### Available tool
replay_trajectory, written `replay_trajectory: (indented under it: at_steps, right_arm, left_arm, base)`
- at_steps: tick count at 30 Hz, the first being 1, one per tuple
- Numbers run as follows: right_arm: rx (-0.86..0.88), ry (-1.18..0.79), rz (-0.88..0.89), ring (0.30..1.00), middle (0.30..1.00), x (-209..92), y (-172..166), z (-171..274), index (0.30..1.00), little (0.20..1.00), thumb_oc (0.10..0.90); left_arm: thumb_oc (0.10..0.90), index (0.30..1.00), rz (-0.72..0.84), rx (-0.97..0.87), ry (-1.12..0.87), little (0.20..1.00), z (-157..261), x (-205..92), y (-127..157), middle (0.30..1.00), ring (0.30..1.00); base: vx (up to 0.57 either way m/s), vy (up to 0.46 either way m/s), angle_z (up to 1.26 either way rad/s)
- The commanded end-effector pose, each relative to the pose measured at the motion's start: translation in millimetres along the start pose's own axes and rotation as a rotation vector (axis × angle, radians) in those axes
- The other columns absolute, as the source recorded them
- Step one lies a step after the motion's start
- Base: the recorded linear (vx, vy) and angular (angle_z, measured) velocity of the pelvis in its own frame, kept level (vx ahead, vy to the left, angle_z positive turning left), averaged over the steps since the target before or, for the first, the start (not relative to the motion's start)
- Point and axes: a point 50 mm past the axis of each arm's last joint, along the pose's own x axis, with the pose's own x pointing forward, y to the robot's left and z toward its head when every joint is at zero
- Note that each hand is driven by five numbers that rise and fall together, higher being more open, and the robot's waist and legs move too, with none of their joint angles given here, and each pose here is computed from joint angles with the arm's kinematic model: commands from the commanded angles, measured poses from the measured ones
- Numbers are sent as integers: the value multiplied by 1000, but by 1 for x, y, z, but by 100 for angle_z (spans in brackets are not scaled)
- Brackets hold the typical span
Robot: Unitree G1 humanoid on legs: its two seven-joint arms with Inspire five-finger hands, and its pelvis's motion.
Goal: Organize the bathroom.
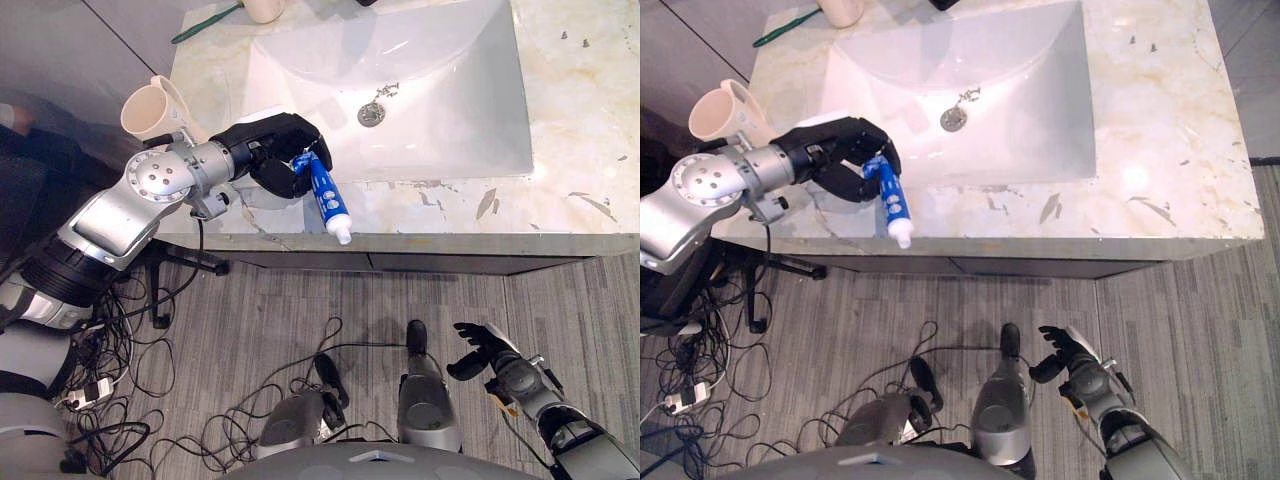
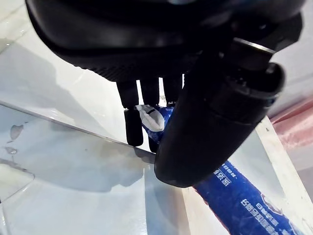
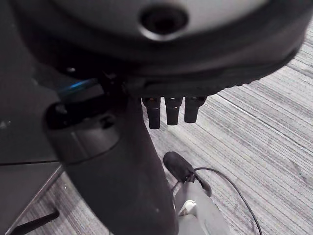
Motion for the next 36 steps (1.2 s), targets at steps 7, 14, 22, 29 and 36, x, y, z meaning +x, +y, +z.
replay_trajectory:
  at_steps: [7, 14, 22, 29, 36]
  right_arm:
    - [88, 18, 41, 900, 900, -11, 38, -14, 900, 900, 800]
    - [153, 67, 35, 900, 900, -15, 49, -22, 900, 900, 800]
    - [415, 303, 87, 900, 900, -36, 72, -72, 900, 900, 800]
    - [679, 425, -75, 900, 900, -51, 64, -104, 900, 900, 800]
    - [860, 622, -623, 900, 900, -89, -9, -164, 900, 900, 800]
  left_arm:
    - [400, 300, 213, -604, -470, 300, 28, -23, 26, 300, 300]
    - [400, 300, 177, -662, -515, 300, 31, -26, 22, 300, 300]
    - [400, 300, 184, -762, -477, 300, 14, -36, 18, 300, 300]
    - [400, 300, 238, -791, -453, 300, 16, -38, 32, 300, 300]
    - [400, 300, 289, -809, -405, 300, 13, -56, 61, 300, 300]
  base:
    - [41, -109, 9]
    - [110, 20, 14]
    - [163, 43, -28]
    - [66, 20, -11]
    - [76, -5, -21]
